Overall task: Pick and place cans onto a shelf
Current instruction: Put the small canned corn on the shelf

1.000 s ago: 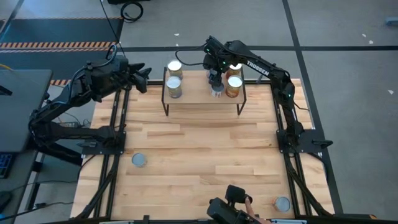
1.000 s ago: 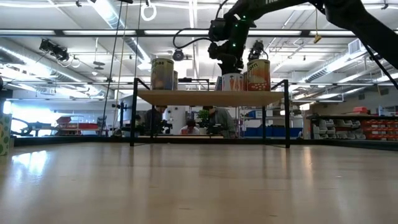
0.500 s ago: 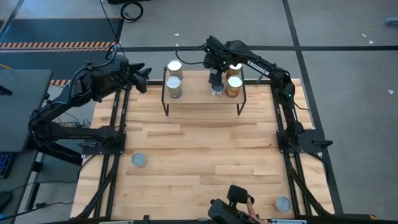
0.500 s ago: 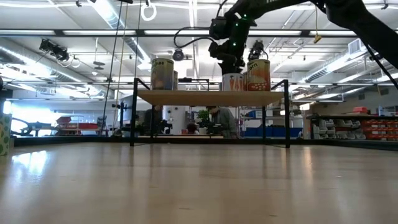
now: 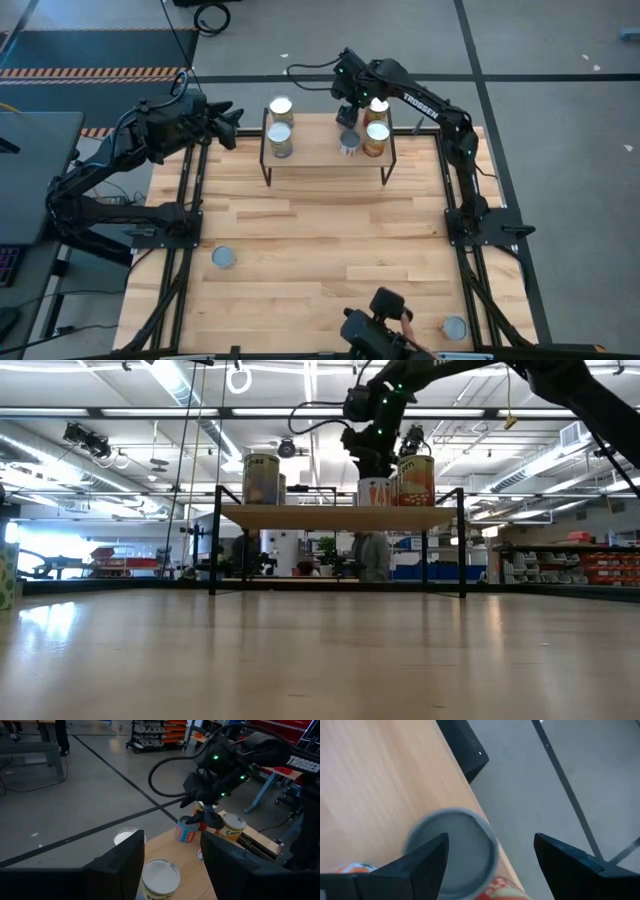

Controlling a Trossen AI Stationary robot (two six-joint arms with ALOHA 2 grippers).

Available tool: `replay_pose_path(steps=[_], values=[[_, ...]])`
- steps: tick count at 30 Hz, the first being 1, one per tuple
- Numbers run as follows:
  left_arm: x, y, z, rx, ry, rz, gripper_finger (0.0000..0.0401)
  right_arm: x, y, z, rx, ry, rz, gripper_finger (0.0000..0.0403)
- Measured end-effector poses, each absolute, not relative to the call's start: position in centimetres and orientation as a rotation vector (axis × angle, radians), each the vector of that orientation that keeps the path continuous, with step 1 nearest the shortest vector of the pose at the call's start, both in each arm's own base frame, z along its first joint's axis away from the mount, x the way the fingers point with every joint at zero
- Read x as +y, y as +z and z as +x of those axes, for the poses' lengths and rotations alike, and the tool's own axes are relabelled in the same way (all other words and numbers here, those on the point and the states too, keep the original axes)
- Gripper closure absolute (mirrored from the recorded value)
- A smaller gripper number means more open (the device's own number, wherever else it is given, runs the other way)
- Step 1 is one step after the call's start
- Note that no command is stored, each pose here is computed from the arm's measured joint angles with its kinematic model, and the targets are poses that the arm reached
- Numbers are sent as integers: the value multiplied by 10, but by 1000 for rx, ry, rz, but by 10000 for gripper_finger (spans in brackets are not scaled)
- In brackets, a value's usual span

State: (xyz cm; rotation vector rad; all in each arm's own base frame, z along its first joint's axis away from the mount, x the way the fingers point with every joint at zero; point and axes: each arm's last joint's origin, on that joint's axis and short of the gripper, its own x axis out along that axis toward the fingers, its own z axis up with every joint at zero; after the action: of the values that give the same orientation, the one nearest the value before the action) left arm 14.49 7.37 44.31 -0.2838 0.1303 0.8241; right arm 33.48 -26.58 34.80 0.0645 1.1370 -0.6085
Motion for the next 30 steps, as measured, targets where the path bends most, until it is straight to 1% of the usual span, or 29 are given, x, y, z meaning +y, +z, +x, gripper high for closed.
replay_pose_path(steps=[4, 9, 14, 17, 22, 30], values=[[74, 443, 145, 131, 824, -283, 202, -269, 348, 333, 1128, -614, 57, 106], [74, 443, 145, 134, 823, -276, 202, -268, 347, 332, 1155, -554, 24, 105], [74, 443, 145, 134, 823, -274, 202, -268, 348, 334, 1162, -499, -61, 106], [74, 443, 145, 135, 824, -274, 202, -271, 342, 336, 1168, -470, -104, 105], [74, 443, 145, 134, 823, -275, 202, -272, 336, 334, 1186, -464, -105, 106], [74, 443, 145, 134, 823, -276, 202, -270, 337, 333, 1188, -483, -80, 105]])
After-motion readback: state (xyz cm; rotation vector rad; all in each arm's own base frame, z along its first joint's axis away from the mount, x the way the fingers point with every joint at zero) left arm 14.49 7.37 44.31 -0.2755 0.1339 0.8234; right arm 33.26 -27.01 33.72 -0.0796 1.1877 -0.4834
